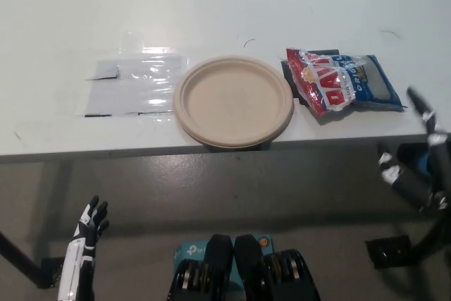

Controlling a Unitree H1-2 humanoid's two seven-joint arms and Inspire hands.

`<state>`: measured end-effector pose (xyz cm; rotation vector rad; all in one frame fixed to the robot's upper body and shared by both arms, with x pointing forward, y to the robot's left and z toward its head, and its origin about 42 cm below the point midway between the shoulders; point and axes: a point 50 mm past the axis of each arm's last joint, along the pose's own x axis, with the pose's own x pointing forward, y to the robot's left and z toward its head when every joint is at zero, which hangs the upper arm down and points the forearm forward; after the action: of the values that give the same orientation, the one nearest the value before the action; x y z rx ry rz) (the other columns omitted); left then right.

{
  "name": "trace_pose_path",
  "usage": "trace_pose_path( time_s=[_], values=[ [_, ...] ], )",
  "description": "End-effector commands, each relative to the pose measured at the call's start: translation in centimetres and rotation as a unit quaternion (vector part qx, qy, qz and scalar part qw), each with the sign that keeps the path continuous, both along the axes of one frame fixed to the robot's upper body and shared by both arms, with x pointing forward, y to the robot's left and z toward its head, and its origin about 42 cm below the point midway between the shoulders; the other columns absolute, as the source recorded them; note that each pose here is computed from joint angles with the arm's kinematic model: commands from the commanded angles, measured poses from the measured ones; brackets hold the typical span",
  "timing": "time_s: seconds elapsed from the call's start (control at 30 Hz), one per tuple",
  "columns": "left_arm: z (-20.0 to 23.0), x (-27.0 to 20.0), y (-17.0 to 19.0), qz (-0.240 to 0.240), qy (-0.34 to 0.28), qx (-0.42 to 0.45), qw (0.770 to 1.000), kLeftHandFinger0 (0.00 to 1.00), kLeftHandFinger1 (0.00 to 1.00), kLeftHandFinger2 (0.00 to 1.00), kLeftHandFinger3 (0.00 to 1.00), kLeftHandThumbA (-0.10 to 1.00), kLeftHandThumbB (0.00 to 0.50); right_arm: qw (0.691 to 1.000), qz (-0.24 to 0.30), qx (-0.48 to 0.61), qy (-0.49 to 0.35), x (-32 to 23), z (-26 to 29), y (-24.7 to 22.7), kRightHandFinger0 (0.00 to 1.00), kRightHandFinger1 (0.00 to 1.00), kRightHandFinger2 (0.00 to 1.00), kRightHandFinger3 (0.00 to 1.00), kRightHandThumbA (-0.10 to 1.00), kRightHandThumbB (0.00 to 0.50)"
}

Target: The robot picks up a small bag of sunflower seeds on the right hand side and take it to the empty plate on the left hand side then pours some sunflower seeds on to the plate.

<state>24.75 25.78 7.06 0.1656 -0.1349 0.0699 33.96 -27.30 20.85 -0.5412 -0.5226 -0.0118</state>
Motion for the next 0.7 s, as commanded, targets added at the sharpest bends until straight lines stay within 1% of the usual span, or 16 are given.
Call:
trace_pose_path(
  time_s=[0.0,0.07,0.1,0.17,0.3,0.37,0.4,0.43,0.47,0.53,0.57,0.6,0.67],
  values=[
    [1.0,-0.1,0.7,0.012,-0.038,0.012,0.999,1.00,1.00,1.00,1.00,1.00,0.064,0.988,-0.052,-0.139,-0.042,4.0,4.7,-2.7,1.00,1.00,1.00,1.00,0.63,0.359],
    [1.0,-0.1,0.7,0.013,-0.037,0.014,0.999,1.00,1.00,1.00,1.00,1.00,0.062,0.985,-0.059,-0.156,-0.036,4.9,5.0,-3.2,1.00,1.00,1.00,1.00,0.62,0.371],
    [1.0,-0.2,0.7,0.014,-0.038,0.017,0.999,1.00,1.00,1.00,1.00,1.00,0.055,0.983,-0.064,-0.168,-0.034,5.5,5.3,-3.5,1.00,1.00,1.00,1.00,0.59,0.378],
    [1.0,-0.2,0.7,0.012,-0.040,0.019,0.999,1.00,1.00,1.00,1.00,1.00,0.041,0.978,-0.074,-0.196,-0.025,6.5,5.5,-4.0,1.00,1.00,1.00,1.00,0.59,0.393],
    [0.8,-0.5,0.8,0.011,-0.036,0.025,0.999,1.00,1.00,1.00,1.00,1.00,0.055,0.967,-0.083,-0.239,0.006,8.1,5.6,-4.5,1.00,1.00,1.00,1.00,0.60,0.424],
    [0.8,-0.6,0.9,0.010,-0.033,0.024,0.999,1.00,1.00,1.00,1.00,1.00,0.062,0.959,-0.084,-0.269,0.030,9.0,5.9,-4.8,1.00,1.00,1.00,1.00,0.65,0.436],
    [0.8,-0.6,0.8,0.010,-0.035,0.025,0.999,1.00,1.00,1.00,1.00,1.00,0.054,0.957,-0.082,-0.275,0.032,9.3,6.0,-4.8,1.00,1.00,1.00,1.00,0.66,0.448],
    [0.9,-0.6,1.0,0.009,-0.036,0.029,0.999,1.00,1.00,1.00,1.00,1.00,0.056,0.951,-0.080,-0.296,0.042,9.6,6.1,-4.6,1.00,1.00,1.00,1.00,0.69,0.456],
    [0.9,-0.6,1.0,0.009,-0.036,0.030,0.999,1.00,1.00,1.00,1.00,1.00,0.051,0.949,-0.079,-0.303,0.045,9.8,6.2,-4.6,1.00,1.00,1.00,1.00,0.70,0.471],
    [0.9,-0.5,1.0,0.009,-0.033,0.035,0.999,1.00,1.00,1.00,1.00,1.00,0.058,0.943,-0.073,-0.321,0.051,10.4,6.5,-4.6,1.00,1.00,1.00,1.00,0.70,0.498],
    [1.0,-0.5,1.0,0.008,-0.031,0.038,0.999,1.00,1.00,1.00,1.00,1.00,0.059,0.939,-0.070,-0.331,0.053,10.6,6.6,-4.6,1.00,1.00,1.00,1.00,0.70,0.500],
    [1.0,-0.5,1.0,0.007,-0.038,0.035,0.999,1.00,1.00,1.00,1.00,1.00,0.042,0.938,-0.065,-0.336,0.059,10.9,6.7,-4.6,1.00,1.00,1.00,1.00,0.67,0.500],
    [0.9,-0.5,1.0,0.007,-0.036,0.036,0.999,1.00,1.00,1.00,1.00,1.00,0.051,0.934,-0.058,-0.346,0.066,11.2,6.8,-4.4,1.00,1.00,1.00,1.00,0.67,0.500]
  ],
)
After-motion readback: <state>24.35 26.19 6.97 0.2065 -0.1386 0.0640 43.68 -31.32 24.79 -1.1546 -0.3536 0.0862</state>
